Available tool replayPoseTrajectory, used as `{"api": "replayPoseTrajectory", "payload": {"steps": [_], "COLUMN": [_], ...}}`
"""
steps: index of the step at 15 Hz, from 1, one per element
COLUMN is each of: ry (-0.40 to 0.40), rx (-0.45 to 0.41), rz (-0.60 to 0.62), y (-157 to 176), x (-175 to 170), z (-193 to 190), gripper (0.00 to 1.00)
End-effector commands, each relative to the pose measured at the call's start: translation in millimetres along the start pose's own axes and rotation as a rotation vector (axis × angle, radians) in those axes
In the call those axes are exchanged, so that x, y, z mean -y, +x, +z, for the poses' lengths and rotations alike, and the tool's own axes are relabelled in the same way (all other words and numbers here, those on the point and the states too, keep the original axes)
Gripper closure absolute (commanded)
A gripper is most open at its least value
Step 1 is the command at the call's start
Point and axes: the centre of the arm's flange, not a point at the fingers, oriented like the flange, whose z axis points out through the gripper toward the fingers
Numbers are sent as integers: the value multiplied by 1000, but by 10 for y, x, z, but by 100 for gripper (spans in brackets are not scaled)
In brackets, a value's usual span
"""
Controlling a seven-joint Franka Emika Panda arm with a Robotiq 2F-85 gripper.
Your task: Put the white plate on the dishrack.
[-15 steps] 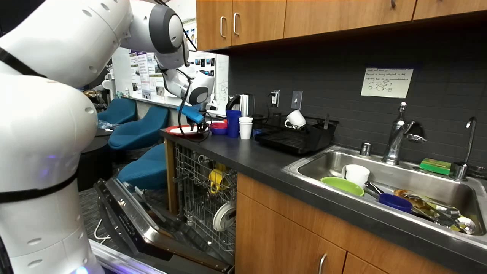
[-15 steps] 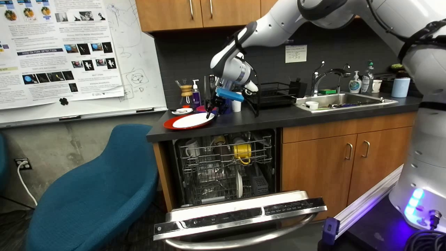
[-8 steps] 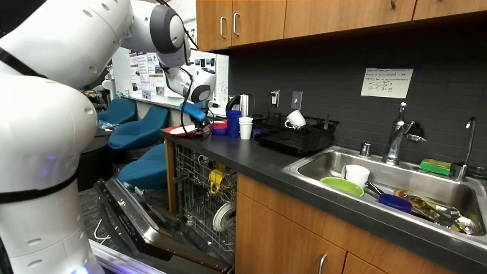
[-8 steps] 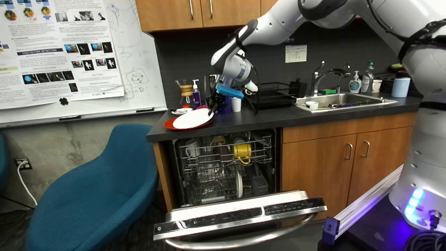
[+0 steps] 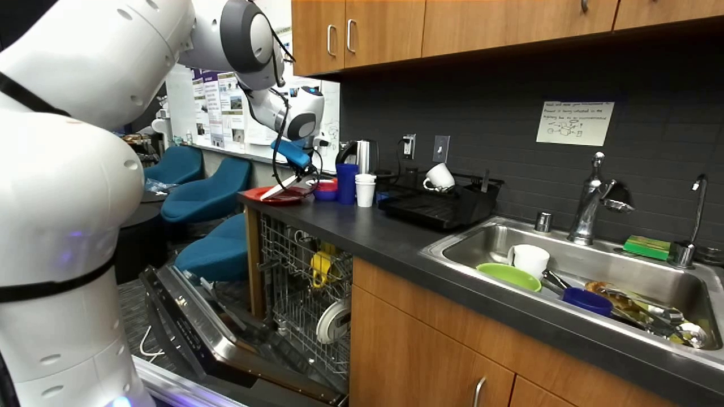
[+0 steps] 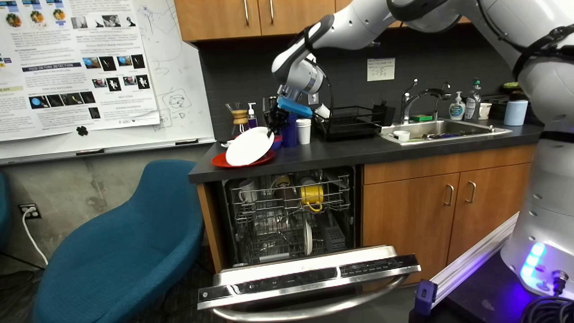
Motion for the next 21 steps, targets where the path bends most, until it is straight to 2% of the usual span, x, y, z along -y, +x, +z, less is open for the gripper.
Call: {"api": "replayPoseTrajectory", "payload": {"steps": [1, 6, 8, 10, 13, 14, 16, 19, 21], "ry": [53, 250, 271, 229, 107, 50, -32, -157, -207], "rx": [-41, -142, -196, -254, -355, -391, -470, -587, -645], "rz": [-9, 12, -21, -66, -111, -122, -139, -143, -145], "y": [39, 203, 245, 306, 381, 197, 202, 107, 4], "x": [154, 544, 605, 578, 454, 136, -91, -383, -460], "z": [-379, -977, -1140, -1235, -1321, -1800, -2022, -2547, -2825], "gripper": [99, 99, 99, 99, 99, 99, 99, 99, 99]}}
